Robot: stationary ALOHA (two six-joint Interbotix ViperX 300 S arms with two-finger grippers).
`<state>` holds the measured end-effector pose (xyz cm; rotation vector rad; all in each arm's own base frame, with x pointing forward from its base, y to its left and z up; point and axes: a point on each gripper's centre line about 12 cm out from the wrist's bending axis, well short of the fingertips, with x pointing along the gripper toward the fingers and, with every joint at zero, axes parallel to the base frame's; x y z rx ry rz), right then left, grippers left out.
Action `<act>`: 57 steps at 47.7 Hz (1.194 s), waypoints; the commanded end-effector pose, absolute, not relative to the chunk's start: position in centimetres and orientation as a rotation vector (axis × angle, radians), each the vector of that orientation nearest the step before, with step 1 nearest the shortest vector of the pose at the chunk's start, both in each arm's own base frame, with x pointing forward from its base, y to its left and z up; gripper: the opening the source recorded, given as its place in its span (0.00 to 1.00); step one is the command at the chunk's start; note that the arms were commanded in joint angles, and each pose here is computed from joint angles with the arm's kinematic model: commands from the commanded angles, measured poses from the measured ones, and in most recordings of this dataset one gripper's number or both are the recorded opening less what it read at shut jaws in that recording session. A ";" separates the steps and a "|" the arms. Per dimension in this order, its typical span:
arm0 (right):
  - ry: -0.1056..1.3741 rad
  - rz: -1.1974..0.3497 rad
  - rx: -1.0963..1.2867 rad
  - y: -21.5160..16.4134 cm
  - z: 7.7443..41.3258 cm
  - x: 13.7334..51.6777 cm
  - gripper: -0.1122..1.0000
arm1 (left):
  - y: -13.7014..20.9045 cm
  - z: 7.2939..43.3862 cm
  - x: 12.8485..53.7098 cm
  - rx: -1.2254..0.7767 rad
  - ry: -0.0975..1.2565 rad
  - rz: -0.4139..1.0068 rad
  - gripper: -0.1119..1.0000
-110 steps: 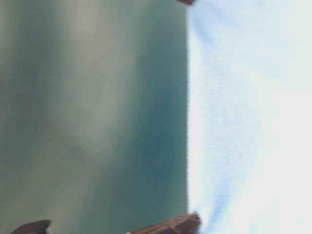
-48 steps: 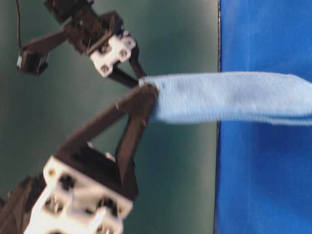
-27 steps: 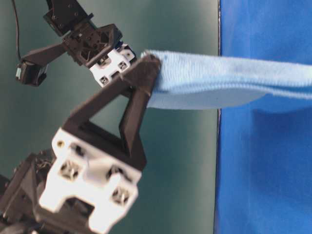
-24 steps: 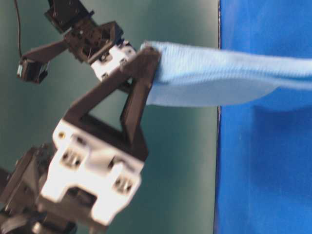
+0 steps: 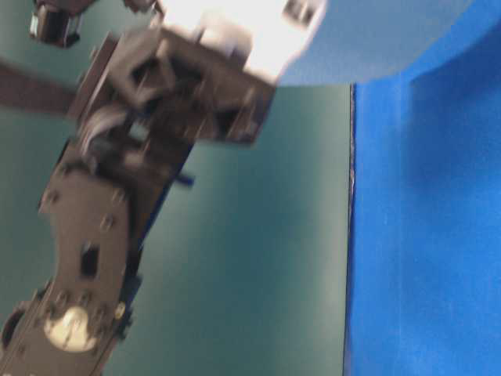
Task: Fold the light blue towel.
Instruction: 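Lift the towel and swing the left gripper's end toward the right side, then lay the towel down vertically, folding it in half again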
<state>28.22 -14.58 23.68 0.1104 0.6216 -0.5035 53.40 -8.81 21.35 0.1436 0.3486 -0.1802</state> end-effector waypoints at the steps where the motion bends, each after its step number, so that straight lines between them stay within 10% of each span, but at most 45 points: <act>1: 0.591 -0.553 0.112 -15.7 24.8 27.1 0.11 | -10.9 24.0 54.3 0.150 0.265 -0.211 0.12; 57: 0.617 -0.442 0.130 -18.1 19.0 37.7 0.11 | -9.4 15.6 43.1 -0.063 0.565 -0.170 0.12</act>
